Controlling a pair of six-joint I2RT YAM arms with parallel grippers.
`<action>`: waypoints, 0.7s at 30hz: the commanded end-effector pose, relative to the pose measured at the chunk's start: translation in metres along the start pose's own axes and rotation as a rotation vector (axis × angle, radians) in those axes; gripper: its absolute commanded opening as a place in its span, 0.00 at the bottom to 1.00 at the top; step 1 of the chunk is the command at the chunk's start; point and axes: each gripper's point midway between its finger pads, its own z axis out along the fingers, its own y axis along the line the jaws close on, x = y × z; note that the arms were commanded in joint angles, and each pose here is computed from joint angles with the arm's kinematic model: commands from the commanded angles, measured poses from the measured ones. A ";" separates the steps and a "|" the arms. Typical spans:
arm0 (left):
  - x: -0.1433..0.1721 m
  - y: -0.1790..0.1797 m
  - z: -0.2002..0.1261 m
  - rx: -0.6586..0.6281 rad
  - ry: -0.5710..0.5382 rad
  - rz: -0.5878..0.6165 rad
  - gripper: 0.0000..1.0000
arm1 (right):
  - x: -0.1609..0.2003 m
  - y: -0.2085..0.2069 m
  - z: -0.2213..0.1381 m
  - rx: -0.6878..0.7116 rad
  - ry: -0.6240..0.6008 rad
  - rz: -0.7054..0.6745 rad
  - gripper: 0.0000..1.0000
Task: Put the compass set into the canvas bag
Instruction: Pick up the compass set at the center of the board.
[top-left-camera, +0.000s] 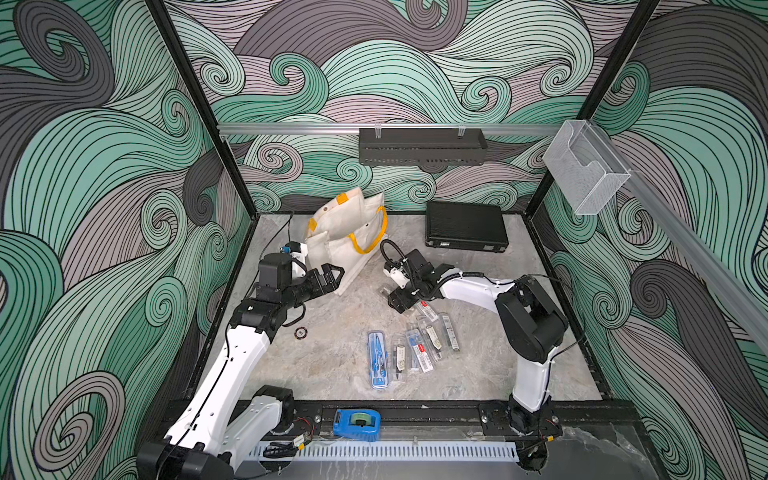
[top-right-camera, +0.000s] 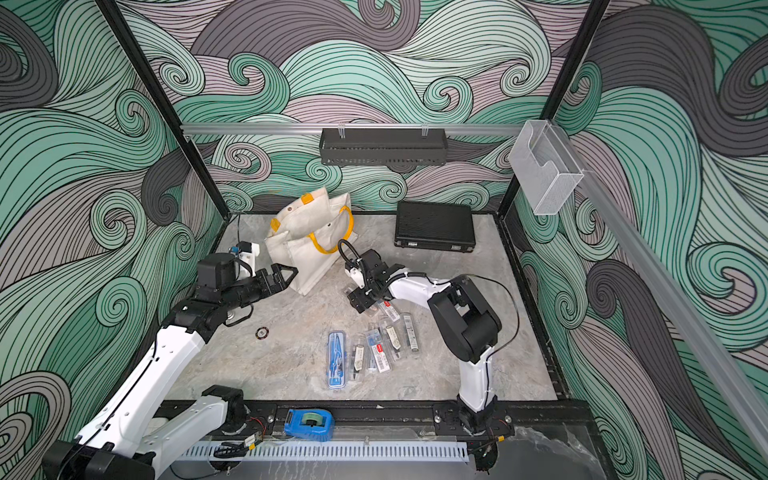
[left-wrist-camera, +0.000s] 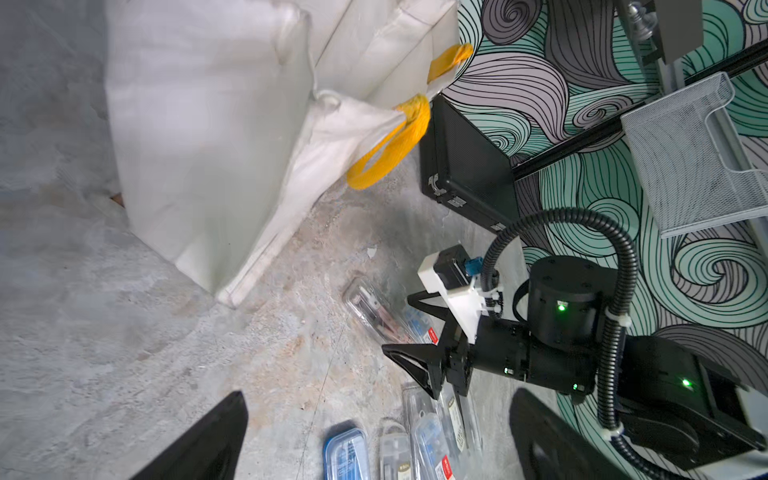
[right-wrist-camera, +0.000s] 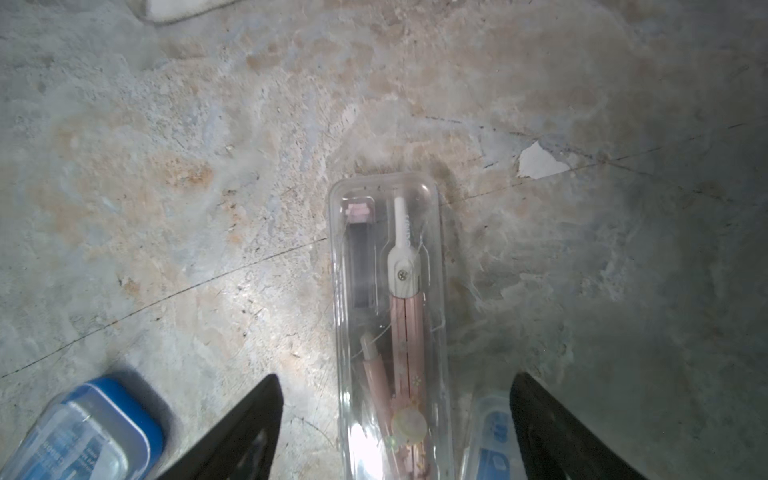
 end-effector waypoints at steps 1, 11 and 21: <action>0.003 -0.010 0.006 0.080 0.014 -0.054 0.99 | -0.002 0.006 0.005 -0.024 0.016 -0.026 0.83; 0.027 0.007 0.031 0.078 0.099 -0.148 0.99 | 0.005 0.010 0.018 0.042 0.085 -0.129 0.63; 0.036 0.014 0.046 0.079 0.132 -0.176 0.99 | 0.009 0.009 0.026 0.042 0.115 -0.139 0.58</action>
